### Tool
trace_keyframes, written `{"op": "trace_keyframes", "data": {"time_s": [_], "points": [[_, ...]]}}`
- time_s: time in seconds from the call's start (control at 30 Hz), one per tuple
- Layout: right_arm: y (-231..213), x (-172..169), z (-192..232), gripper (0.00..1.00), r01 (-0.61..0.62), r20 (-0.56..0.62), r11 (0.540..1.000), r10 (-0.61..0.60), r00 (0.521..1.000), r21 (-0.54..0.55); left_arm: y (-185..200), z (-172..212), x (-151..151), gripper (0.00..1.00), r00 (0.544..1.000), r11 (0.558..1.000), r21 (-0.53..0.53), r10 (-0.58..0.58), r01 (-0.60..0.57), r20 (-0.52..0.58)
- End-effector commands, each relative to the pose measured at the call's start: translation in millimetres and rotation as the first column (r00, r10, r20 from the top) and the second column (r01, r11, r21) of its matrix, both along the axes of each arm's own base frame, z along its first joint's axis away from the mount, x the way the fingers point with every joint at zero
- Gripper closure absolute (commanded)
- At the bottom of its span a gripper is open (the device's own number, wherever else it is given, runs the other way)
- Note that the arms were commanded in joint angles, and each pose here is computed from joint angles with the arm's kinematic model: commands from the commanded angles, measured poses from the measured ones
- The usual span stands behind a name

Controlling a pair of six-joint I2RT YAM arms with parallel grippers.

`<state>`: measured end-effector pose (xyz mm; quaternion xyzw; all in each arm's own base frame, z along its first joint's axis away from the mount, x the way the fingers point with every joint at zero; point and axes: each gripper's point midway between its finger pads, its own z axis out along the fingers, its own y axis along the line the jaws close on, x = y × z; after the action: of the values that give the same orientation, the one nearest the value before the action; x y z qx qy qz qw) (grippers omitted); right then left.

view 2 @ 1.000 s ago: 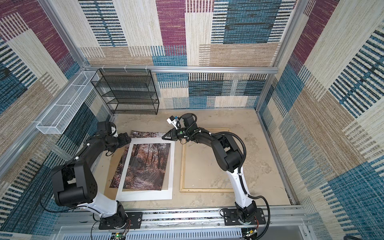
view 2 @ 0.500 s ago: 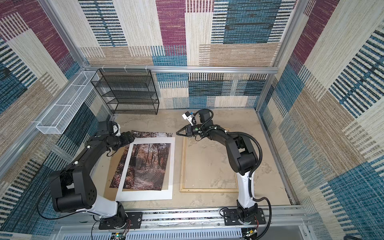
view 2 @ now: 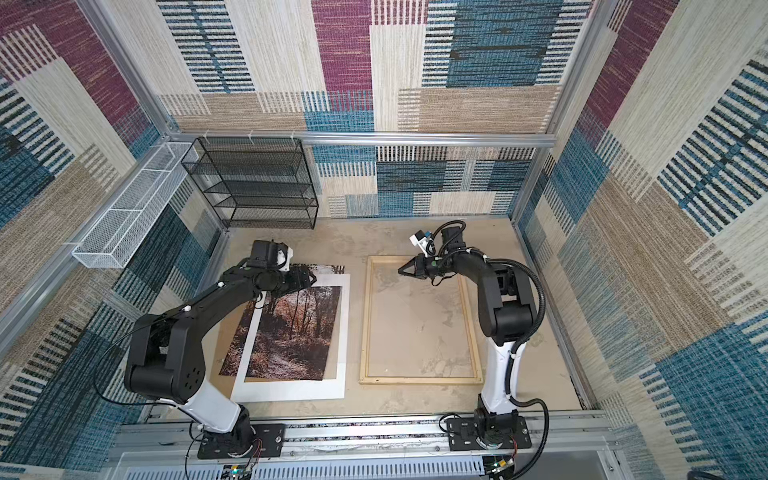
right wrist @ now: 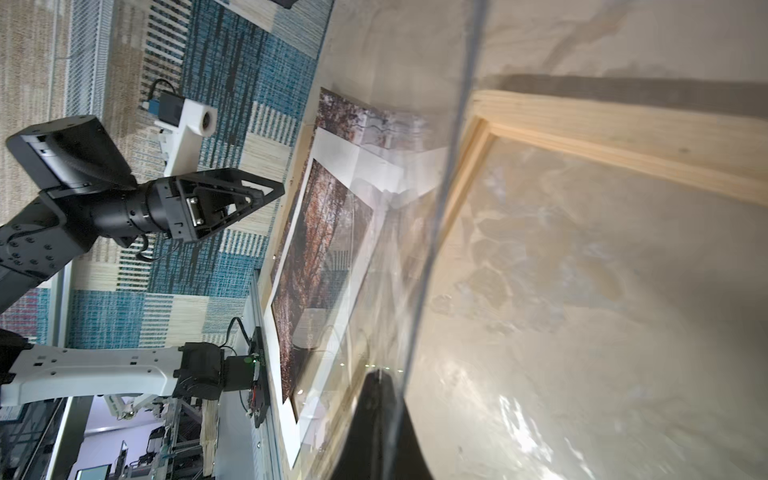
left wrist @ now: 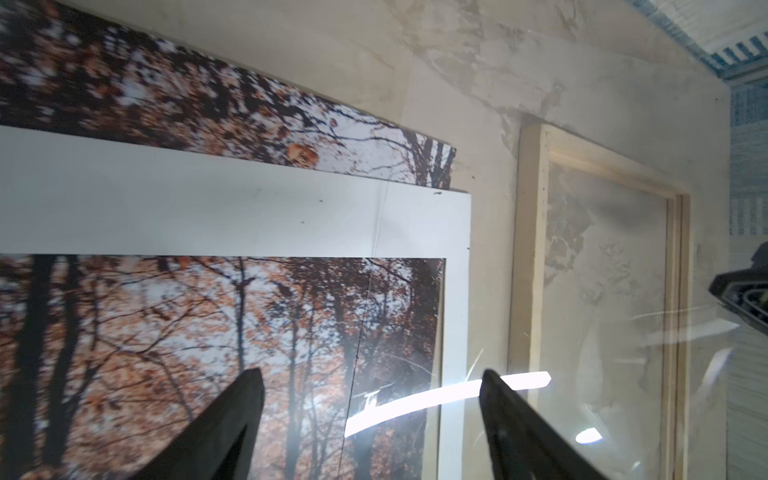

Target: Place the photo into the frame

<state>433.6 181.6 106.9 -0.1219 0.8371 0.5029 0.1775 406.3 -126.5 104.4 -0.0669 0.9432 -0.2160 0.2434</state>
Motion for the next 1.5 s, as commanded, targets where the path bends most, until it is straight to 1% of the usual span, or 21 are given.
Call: {"op": "trace_keyframes", "data": {"time_s": [0.0, 0.1, 0.2, 0.3, 0.4, 0.6, 0.8, 0.87, 0.93, 0.97, 1.03, 1.07, 1.1, 1.13, 1.17, 1.2, 1.33, 1.47], "points": [[-20.3, -2.6, -20.7, 1.00, 0.013, -0.005, 0.997, -0.013, 1.000, -0.073, -23.8, -0.9, 4.9, 0.16, 1.000, 0.999, -0.047, -0.015, 0.015, 0.000], [-35.0, 0.5, -29.2, 1.00, 0.040, -0.010, 0.994, -0.041, 0.999, -0.104, -40.7, -11.0, 2.9, 0.15, 0.998, 0.997, -0.066, -0.051, 0.049, -0.021], [-48.3, 5.6, -33.1, 1.00, 0.081, -0.024, 0.991, -0.084, 0.996, -0.110, -55.4, -19.9, -1.7, 0.16, 0.995, 0.994, -0.069, -0.090, 0.087, -0.043], [-54.5, 9.7, -35.4, 1.00, 0.108, -0.027, 0.987, -0.112, 0.993, -0.119, -72.9, -29.2, -10.7, 0.16, 0.988, 0.988, -0.080, -0.137, 0.132, -0.064], [-55.2, 10.3, -35.9, 0.97, 0.114, -0.026, 0.986, -0.118, 0.993, -0.118, -87.8, -38.2, -20.8, 0.16, 0.981, 0.983, -0.080, -0.170, 0.163, -0.089], [-55.8, 10.3, -36.9, 0.95, 0.109, -0.020, 0.987, -0.112, 0.993, -0.115, -98.6, -55.7, -33.4, 0.17, 0.975, 0.984, -0.057, -0.176, 0.170, -0.134], [-55.9, 11.4, -32.0, 0.93, 0.118, -0.012, 0.988, -0.120, 0.993, -0.099, -111.0, -52.8, -35.5, 0.17, 0.971, 0.978, -0.066, -0.204, 0.197, -0.125], [-55.6, 10.9, -30.9, 0.84, 0.126, -0.013, 0.988, -0.127, 0.992, -0.094, -114.5, -50.6, -36.0, 0.17, 0.970, 0.977, -0.073, -0.209, 0.201, -0.121], [-55.3, 9.5, -29.9, 0.82, 0.137, -0.016, 0.987, -0.139, 0.990, -0.089, -118.9, -49.1, -37.1, 0.17, 0.970, 0.975, -0.086, -0.214, 0.204, -0.120], [-57.1, 9.9, -30.1, 0.77, 0.156, -0.021, 0.983, -0.159, 0.987, -0.094, -121.5, -47.7, -37.7, 0.18, 0.969, 0.974, -0.095, -0.217, 0.207, -0.118], [-58.6, 9.0, -27.8, 0.74, 0.188, -0.026, 0.978, -0.191, 0.981, -0.094, -127.3, -45.6, -40.1, 0.18, 0.968, 0.971, -0.113, -0.222, 0.210, -0.117], [-58.7, 7.4, -25.3, 0.70, 0.202, -0.026, 0.975, -0.205, 0.978, -0.093, -129.7, -45.4, -42.1, 0.19, 0.967, 0.971, -0.116, -0.224, 0.211, -0.119], [-60.2, 6.0, -23.8, 0.68, 0.220, -0.025, 0.971, -0.223, 0.974, -0.095, -131.7, -44.5, -43.1, 0.19, 0.967, 0.970, -0.117, -0.225, 0.212, -0.117], [-60.1, 3.0, -19.9, 0.64, 0.231, -0.018, 0.969, -0.233, 0.972, -0.092, -133.5, -43.9, -44.4, 0.19, 0.967, 0.970, -0.116, -0.226, 0.212, -0.115], [-60.6, 0.4, -16.3, 0.63, 0.243, -0.013, 0.966, -0.246, 0.969, -0.088, -136.7, -43.0, -45.9, 0.19, 0.967, 0.969, -0.119, -0.230, 0.216, -0.112], [-61.4, -1.6, -14.0, 0.59, 0.256, -0.010, 0.962, -0.258, 0.966, -0.089, -138.4, -43.0, -47.6, 0.19, 0.966, 0.969, -0.121, -0.231, 0.217, -0.113], [-63.3, -10.7, -4.7, 0.58, 0.286, 0.000, 0.954, -0.287, 0.958, -0.088, -148.0, -42.2, -54.6, 0.20, 0.966, 0.966, -0.135, -0.235, 0.219, -0.111], [-68.2, -18.9, -7.0, 0.57, 0.321, -0.004, 0.940, -0.323, 0.946, -0.120, -154.7, -41.0, -63.3, 0.20, 0.968, 0.968, -0.125, -0.231, 0.218, -0.098]]}}
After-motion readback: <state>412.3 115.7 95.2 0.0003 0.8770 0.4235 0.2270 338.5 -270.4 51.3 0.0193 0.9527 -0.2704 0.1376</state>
